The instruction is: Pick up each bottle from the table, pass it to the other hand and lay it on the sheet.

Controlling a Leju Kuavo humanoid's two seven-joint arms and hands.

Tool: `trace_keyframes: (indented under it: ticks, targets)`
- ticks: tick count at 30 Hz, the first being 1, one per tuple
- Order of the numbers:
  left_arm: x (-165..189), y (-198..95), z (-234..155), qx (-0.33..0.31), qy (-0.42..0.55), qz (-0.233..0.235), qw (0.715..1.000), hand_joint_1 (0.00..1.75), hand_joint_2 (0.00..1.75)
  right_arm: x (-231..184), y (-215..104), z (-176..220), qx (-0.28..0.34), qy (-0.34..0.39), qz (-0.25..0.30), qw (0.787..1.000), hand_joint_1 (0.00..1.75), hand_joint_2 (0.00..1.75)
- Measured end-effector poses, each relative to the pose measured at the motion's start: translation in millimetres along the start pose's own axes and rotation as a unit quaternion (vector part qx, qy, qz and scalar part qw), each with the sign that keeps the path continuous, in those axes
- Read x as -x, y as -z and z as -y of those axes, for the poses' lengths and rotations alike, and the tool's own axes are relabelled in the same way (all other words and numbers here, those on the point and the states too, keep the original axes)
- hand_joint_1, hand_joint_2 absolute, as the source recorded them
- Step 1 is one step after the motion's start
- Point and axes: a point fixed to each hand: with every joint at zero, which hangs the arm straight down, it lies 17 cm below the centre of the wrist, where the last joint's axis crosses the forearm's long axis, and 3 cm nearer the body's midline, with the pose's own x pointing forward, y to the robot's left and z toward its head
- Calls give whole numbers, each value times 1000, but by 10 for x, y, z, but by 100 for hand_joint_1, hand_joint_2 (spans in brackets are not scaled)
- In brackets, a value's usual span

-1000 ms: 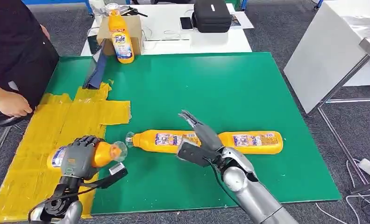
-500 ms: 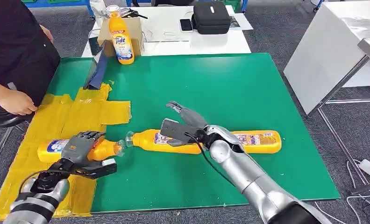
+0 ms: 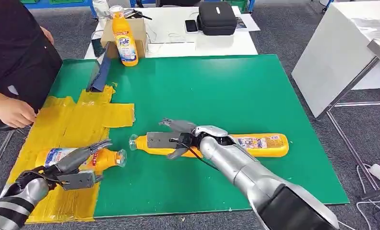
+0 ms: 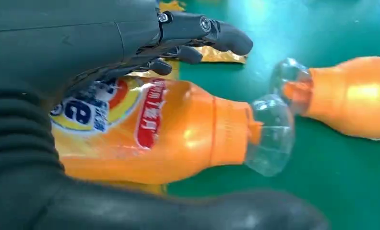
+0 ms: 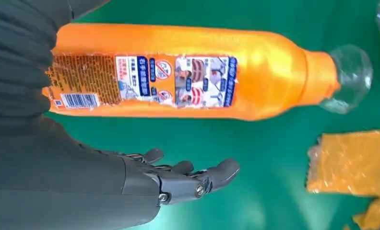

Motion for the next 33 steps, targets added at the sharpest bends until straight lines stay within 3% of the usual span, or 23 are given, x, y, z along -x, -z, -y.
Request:
trace_keyframes:
  ticks: [4,9,13,14,15,19,20,29,33]
  targets:
    - [-406,60,-54,-34,-97,73,992,0,0,144,-14,-230,-50,-43,-30,997,0,175]
    - [-1106,239,-284,-97,-238,173,951,0,0,542,-25,-419,-61,-170,-111,977,0,175]
    - [-1366,294,-375,-113,-256,204,938,0,0,798,-76,-460,-64,-243,-165,954,0,175]
    - [-1406,303,-393,-114,-258,210,936,0,0,873,-104,-520,-74,-253,-176,949,0,175]
    - [-1440,316,-412,-117,-261,214,934,0,0,959,-137,-632,-86,-261,-185,944,14,175]
    - [-1522,349,-472,-126,-271,225,927,0,0,1075,-186,-656,-99,-278,-198,935,14,175]
    - [-1534,358,-491,-129,-273,227,926,0,0,1091,-194,-664,-102,-279,-200,934,169,175]
    - [-1566,381,-604,-147,-287,235,917,0,0,1098,-201,-712,-108,-264,-199,938,175,175]
    - [-1563,351,-699,-159,-314,244,904,0,0,1014,-148,-680,-83,-217,-186,955,175,175]
